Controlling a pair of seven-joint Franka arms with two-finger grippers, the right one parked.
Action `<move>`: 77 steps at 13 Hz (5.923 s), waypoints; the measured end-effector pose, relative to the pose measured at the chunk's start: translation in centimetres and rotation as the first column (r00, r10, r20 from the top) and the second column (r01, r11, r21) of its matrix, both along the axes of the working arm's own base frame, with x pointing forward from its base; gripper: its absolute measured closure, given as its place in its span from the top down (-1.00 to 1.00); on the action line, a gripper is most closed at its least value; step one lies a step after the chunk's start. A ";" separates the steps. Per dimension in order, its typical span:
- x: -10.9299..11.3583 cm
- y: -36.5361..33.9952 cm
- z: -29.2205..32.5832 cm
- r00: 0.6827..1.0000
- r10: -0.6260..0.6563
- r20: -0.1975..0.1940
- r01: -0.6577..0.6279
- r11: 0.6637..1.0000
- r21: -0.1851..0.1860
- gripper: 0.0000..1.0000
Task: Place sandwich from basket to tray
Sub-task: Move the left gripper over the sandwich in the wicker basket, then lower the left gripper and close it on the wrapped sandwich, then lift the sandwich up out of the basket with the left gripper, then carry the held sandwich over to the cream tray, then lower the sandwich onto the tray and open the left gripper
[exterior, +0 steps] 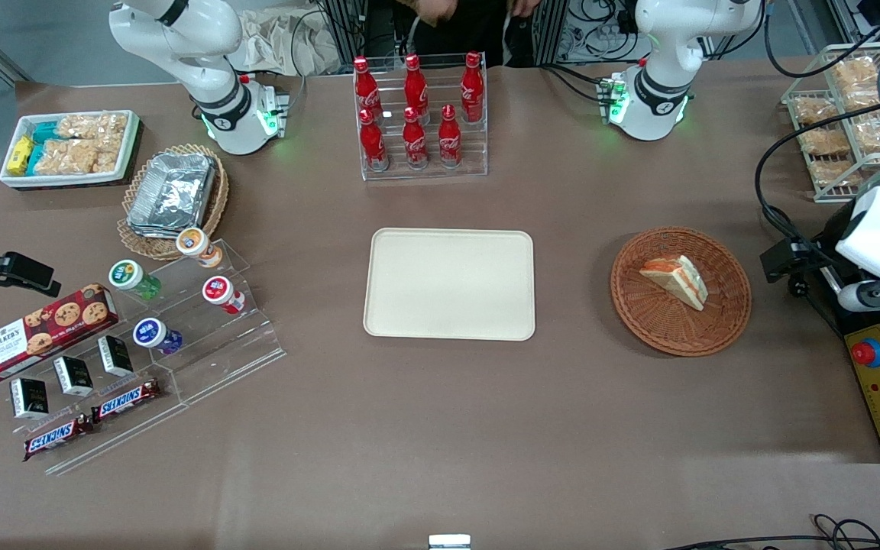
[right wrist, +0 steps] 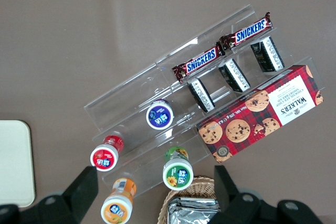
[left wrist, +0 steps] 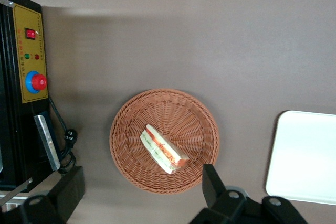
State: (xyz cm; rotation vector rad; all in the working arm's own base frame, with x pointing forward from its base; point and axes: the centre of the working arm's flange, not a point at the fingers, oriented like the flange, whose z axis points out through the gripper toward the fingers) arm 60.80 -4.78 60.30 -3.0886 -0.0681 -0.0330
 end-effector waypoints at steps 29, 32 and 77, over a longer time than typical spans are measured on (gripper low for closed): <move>-11.5 0.0 -32.3 0.732 0.674 -0.101 -0.674 0.738 0.045 1.00; -12.5 1.6 -34.4 0.705 0.705 -0.075 -0.704 0.709 0.048 1.00; -0.3 -23.0 -20.3 0.976 -0.088 -0.200 0.136 0.962 0.236 1.00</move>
